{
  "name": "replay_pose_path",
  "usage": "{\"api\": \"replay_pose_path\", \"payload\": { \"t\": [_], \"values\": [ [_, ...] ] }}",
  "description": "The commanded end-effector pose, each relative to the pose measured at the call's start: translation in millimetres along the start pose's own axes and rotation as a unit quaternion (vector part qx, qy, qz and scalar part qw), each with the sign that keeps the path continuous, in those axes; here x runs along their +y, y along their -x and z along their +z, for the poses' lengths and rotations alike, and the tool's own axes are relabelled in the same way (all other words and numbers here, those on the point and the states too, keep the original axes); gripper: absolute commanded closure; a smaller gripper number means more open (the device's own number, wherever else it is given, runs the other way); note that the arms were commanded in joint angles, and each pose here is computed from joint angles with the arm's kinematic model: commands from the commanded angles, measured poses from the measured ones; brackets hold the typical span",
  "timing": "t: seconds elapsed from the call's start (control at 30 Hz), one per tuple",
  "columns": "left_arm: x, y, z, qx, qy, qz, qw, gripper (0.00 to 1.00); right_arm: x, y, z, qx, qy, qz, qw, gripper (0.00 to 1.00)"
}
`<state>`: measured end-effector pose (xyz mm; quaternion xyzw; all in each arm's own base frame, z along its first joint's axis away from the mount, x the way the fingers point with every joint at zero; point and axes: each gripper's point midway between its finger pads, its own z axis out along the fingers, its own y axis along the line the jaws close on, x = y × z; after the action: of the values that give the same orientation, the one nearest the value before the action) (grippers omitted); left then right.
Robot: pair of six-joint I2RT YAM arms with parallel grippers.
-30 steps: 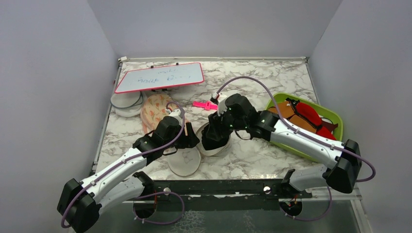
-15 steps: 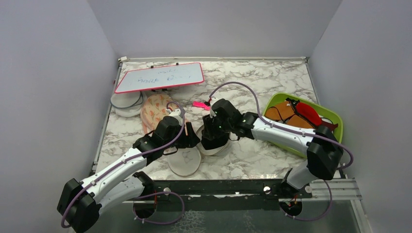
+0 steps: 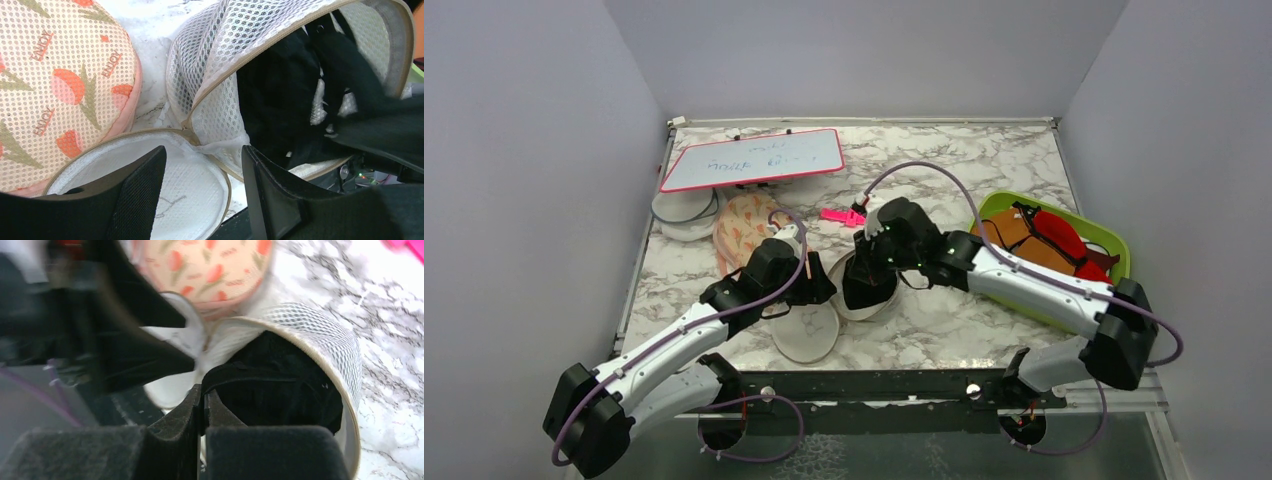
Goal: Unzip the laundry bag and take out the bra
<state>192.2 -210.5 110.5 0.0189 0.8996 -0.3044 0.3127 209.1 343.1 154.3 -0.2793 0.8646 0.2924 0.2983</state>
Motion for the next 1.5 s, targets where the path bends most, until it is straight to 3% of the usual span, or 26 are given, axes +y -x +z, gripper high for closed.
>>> {"api": "replay_pose_path", "payload": {
  "t": [0.0, 0.3, 0.5, 0.7, 0.9, 1.07, 1.2, 1.4, 1.47],
  "values": [
    [3.6, 0.2, 5.7, -0.004, 0.002, 0.002, 1.000, 0.50, 48.3, 30.4, -52.6, -0.050, 0.104, -0.039, 0.993, 0.99],
    [0.0, -3.5, 7.7, 0.006, -0.009, -0.002, 1.000, 0.50, 81.3, 99.0, -113.1, -0.170, 0.144, -0.043, 0.974, 0.99],
    [1.5, -4.3, 6.5, 0.003, -0.009, -0.002, 1.000, 0.50, 106.8, 155.3, -176.3, -0.251, 0.161, -0.070, 0.952, 0.99],
    [1.5, -4.4, 6.8, 0.002, -0.009, -0.004, 1.000, 0.50, 112.3, 211.1, -261.0, -0.344, 0.114, -0.115, 0.925, 0.99],
    [0.0, -3.1, 5.3, -0.001, -0.012, -0.004, 1.000, 0.50, 94.0, 237.9, -313.0, -0.408, 0.035, -0.136, 0.902, 0.99],
    [-4.4, -0.5, 0.8, -0.004, -0.020, -0.005, 1.000, 0.50, 32.2, 248.2, -329.8, -0.427, -0.141, -0.114, 0.886, 0.99],
    [-10.8, 7.2, -6.7, -0.014, -0.026, -0.002, 1.000, 0.50, -23.9, 238.9, -340.1, -0.433, -0.296, -0.095, 0.846, 0.99],
    [-17.3, 16.0, -13.9, -0.021, -0.029, 0.006, 0.999, 0.49, -76.8, 222.2, -366.9, -0.428, -0.456, -0.092, 0.775, 0.99],
    [-17.7, 16.8, -14.2, -0.022, -0.029, 0.006, 0.999, 0.49, -101.2, 214.1, -365.3, -0.407, -0.496, -0.094, 0.761, 0.99]
  ]
}}
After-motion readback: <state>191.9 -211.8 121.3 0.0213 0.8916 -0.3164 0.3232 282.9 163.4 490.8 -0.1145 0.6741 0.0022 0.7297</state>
